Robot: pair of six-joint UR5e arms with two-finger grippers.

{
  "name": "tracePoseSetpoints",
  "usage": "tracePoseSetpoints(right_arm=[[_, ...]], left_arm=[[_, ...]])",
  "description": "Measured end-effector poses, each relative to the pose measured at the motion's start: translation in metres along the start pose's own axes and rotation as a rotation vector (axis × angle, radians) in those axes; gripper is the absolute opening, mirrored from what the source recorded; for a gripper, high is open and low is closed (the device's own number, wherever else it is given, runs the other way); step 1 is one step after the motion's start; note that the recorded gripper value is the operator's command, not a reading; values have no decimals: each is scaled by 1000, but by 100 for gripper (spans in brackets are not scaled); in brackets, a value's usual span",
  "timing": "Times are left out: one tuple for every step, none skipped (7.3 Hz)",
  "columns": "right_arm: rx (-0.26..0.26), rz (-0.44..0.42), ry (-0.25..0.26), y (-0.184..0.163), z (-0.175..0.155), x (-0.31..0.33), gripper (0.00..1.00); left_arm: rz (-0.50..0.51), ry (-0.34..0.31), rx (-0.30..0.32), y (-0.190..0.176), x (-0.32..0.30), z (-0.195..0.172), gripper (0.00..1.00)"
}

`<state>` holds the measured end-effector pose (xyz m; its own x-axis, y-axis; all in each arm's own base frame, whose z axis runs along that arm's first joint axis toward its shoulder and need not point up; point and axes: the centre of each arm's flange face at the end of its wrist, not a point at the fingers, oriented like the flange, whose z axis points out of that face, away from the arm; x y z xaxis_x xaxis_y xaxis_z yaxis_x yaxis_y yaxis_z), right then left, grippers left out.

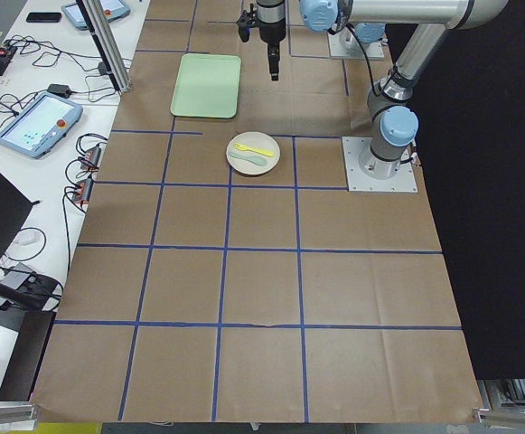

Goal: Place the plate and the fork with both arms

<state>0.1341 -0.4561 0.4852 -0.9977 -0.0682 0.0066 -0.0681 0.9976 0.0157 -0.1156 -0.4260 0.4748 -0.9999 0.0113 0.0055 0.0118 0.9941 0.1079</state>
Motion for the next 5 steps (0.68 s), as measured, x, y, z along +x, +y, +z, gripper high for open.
tracePoseSetpoints(right_arm=[[-2,1,-1,-2,1,0,100],[-4,2,-2,-3,2,0,100],[-5,2,-3,-5,2,0,100],[-10,3,-3,-9,3,0,100],[-15,3,-4,-14,4,1,100]], left_arm=[[0,0,1,0,0,0,100],[0,0,1,-1,0,0,100],[0,0,1,-1,0,0,100],[0,0,1,-1,0,0,100],[0,0,1,-1,0,0,100]])
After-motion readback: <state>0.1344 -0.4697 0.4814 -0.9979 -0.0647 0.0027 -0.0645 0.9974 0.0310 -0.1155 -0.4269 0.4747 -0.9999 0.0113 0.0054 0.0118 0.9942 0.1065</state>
